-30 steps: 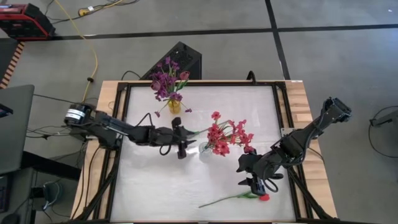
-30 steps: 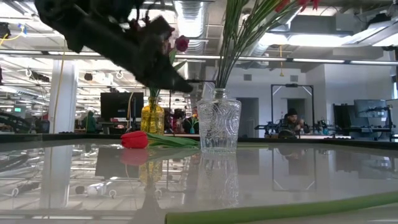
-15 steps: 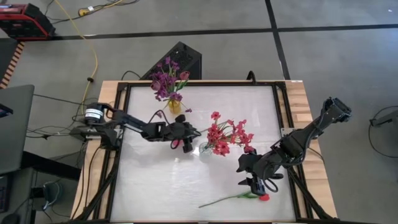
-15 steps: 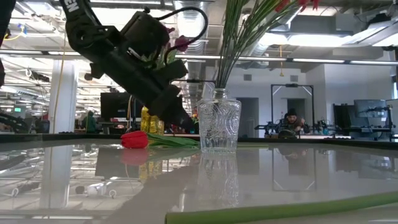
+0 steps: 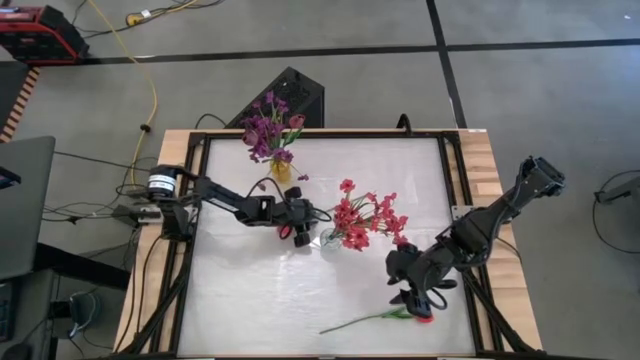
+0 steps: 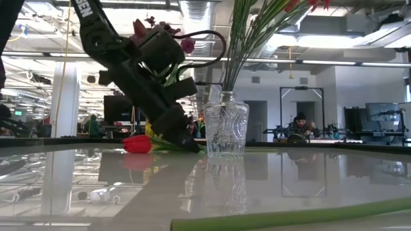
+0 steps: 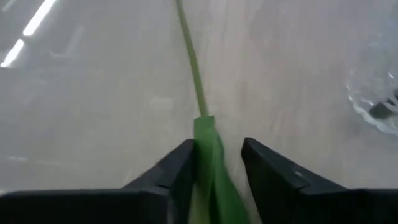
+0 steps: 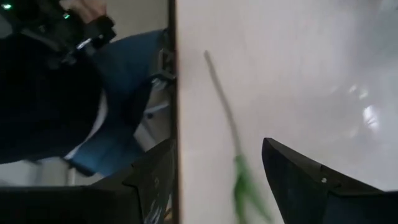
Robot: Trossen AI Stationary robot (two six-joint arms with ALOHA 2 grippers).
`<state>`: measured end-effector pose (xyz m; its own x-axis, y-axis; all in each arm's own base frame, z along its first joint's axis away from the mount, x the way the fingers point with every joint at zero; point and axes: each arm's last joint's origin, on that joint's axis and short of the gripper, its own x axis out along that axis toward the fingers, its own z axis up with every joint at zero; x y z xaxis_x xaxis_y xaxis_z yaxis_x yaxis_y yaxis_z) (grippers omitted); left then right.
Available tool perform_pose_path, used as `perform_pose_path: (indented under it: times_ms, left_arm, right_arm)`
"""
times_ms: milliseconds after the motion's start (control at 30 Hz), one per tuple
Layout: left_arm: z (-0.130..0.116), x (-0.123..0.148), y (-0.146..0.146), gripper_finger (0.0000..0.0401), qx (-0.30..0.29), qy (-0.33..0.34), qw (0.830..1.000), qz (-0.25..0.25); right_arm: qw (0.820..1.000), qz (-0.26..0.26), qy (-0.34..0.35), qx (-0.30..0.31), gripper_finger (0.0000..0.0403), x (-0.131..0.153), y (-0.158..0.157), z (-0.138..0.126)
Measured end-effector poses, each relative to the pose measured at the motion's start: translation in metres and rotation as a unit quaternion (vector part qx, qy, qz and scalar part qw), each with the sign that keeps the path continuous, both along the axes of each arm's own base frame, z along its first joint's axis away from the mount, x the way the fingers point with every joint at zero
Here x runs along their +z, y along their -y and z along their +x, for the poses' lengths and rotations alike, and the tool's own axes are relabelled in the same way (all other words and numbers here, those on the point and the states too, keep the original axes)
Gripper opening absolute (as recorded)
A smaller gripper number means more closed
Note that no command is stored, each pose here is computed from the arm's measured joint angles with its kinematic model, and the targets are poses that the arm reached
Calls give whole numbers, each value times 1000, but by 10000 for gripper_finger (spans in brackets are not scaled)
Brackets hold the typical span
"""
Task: Sort flowers into vase by color
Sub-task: Put the top red flower into the transparent vase
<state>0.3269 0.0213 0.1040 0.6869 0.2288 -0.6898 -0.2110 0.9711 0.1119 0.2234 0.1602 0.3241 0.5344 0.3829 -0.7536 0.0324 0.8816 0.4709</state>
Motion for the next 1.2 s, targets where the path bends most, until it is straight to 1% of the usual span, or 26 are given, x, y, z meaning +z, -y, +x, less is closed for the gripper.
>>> perform_pose_path:
  times_ms: [67, 167, 200, 233, 367, 433, 533, 600, 667, 733, 800, 867, 933, 1033, 1133, 1200]
  left_arm:
    - [-1, 4, 3, 100, -5, -25, 1000, -2]
    - [-3, 12, 10, 34, -18, -55, 998, -3]
    - [-5, 15, 13, 18, -23, -64, 998, -3]
    - [-6, 18, 16, 12, -29, -72, 997, -2]
    - [-18, 33, 28, 8, -53, -103, 993, -3]
    - [-24, 45, 34, 4, -65, -103, 992, -15]
    - [-35, 65, 45, 3, -83, -94, 991, -44]
    - [-43, 77, 52, 3, -89, -87, 990, -62]
    - [-51, 90, 59, 3, -95, -74, 989, -86]
    - [-61, 101, 65, 3, -100, -69, 986, -112]
    - [-70, 109, 71, 3, -104, -74, 984, -127]
    - [-82, 117, 76, 3, -112, -83, 982, -130]
    - [-94, 123, 80, 3, -120, -94, 981, -123]
    - [-111, 132, 80, 3, -105, -105, 983, -109]
    - [-126, 142, 77, 3, -91, -105, 983, -116]
    - [-135, 147, 77, 3, -101, -110, 981, -127]
  right_arm:
    - [1000, 19, -16, 0, 265, 0, -2, -2]
    - [998, 37, -49, -1, 265, -2, -5, -7]
    - [998, 39, -59, -1, 265, -3, -6, -9]
    - [997, 41, -69, -3, 265, -3, -7, -11]
    - [992, 60, -112, -24, 265, -5, -11, -17]
    - [989, 68, -123, -35, 265, -6, -13, -20]
    - [990, 63, -117, -37, 265, -6, -17, -23]
    - [992, 52, -104, -38, 265, -6, -19, -24]
    - [996, 35, -76, -34, 265, -4, -21, -24]
    - [999, 6, -37, -19, 265, -5, -24, -22]
    - [1000, -29, 4, 0, 265, -7, -27, -15]
    - [997, -59, 38, 34, 265, -12, -34, -7]
    - [992, -85, 66, 73, 265, -19, -40, 4]
    - [980, -124, 98, 124, 265, -33, -48, 21]
    - [973, -151, 103, 144, 265, -52, -54, 39]
    - [972, -163, 84, 148, 265, -70, -58, 48]
